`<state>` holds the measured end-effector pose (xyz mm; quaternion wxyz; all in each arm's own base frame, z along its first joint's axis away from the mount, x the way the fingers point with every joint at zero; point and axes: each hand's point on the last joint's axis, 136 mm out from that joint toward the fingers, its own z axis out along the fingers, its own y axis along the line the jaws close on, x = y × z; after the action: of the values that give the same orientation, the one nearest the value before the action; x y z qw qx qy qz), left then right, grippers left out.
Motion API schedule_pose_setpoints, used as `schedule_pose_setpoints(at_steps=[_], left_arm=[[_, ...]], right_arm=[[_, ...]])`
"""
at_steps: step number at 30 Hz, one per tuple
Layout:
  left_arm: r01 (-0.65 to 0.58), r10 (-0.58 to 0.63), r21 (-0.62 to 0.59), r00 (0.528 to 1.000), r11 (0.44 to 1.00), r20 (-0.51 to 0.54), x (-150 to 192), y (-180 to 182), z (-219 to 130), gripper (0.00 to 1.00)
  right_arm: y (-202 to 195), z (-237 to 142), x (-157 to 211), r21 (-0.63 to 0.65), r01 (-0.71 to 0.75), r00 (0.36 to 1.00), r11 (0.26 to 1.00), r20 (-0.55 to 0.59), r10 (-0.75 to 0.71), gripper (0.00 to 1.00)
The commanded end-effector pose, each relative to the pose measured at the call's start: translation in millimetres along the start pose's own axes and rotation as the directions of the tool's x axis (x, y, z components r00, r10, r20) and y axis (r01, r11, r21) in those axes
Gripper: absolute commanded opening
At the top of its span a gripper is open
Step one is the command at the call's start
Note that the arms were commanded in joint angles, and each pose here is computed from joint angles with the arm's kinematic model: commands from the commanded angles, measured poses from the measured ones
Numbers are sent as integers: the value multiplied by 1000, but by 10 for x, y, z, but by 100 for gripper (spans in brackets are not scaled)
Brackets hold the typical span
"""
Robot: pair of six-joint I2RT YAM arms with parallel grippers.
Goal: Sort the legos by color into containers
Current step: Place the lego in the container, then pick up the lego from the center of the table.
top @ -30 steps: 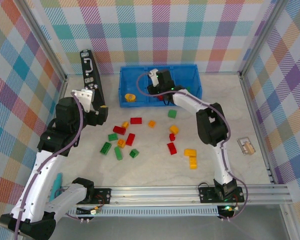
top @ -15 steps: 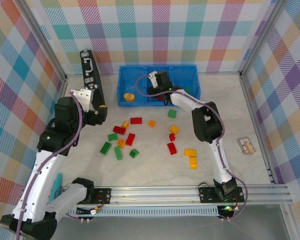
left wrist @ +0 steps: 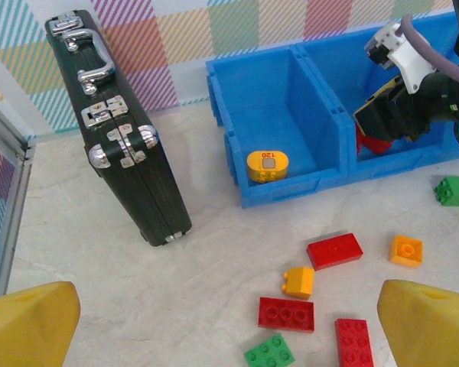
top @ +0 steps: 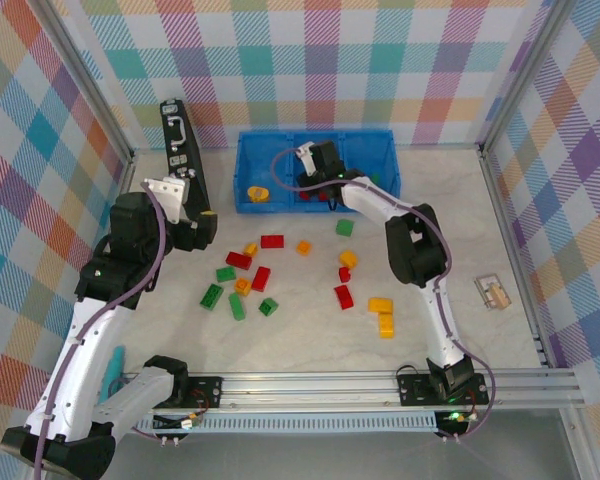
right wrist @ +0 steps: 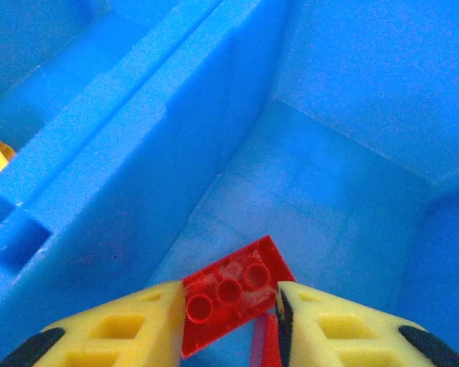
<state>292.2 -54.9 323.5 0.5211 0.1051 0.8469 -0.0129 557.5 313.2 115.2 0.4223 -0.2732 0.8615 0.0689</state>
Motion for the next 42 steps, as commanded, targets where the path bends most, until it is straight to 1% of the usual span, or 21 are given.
schedule_pose_setpoints(at_steps=[1,3,5,8,10,15,16,17,18,19,20,22,28,34,39,42], left_arm=[[12,-12,12,1000,1000,11,-19,3,-55,100],[12,-12,16,1000,1000,19,-28,-4,-69,100],[14,-15,19,1000,1000,24,-38,-10,-76,100],[15,-16,34,999,999,28,-48,-34,-82,100],[14,-16,43,999,999,29,-52,-50,-86,100],[17,-19,55,999,998,32,-55,-68,-93,100],[17,-19,55,999,998,32,-58,-68,-92,100],[19,-21,56,999,998,30,-54,-71,-86,100],[20,-22,58,999,998,30,-50,-74,-87,100],[20,-22,61,999,998,32,-54,-79,-85,100],[20,-22,61,999,998,32,-55,-80,-85,100],[20,-22,57,999,998,28,-55,-73,-86,100],[20,-22,52,999,998,28,-48,-63,-101,100],[20,-22,60,999,998,27,-47,-79,-104,100],[21,-23,50,999,999,40,-61,-60,-109,100],[20,-21,56,1000,998,13,-32,-72,-52,100]], right_arm=[[-47,-512,-516,5,-32,994,999,102,31,32],[-48,-639,-542,2,-38,994,999,103,37,31],[-87,-765,-526,14,-87,993,996,86,85,31],[-143,-968,-378,49,-165,986,985,7,165,33],[-165,-1104,-219,77,-243,968,967,-48,247,36],[-166,-1356,120,128,-413,896,902,-121,428,42],[-162,-1384,183,138,-437,882,889,-130,453,45],[-162,-1406,229,147,-457,869,877,-134,476,50],[-167,-1429,290,160,-478,855,864,-138,499,58],[-165,-1436,352,166,-495,844,853,-140,518,61],[-156,-1433,413,168,-507,836,845,-143,530,64],[-140,-1419,527,176,-527,820,831,-149,552,73],[-112,-1268,823,206,-553,783,807,-203,588,82],[-201,-1048,1150,259,-596,731,760,-218,647,84],[-206,-812,1311,278,-598,718,752,-233,656,84],[-212,-702,1397,300,-591,710,749,-248,659,84]])
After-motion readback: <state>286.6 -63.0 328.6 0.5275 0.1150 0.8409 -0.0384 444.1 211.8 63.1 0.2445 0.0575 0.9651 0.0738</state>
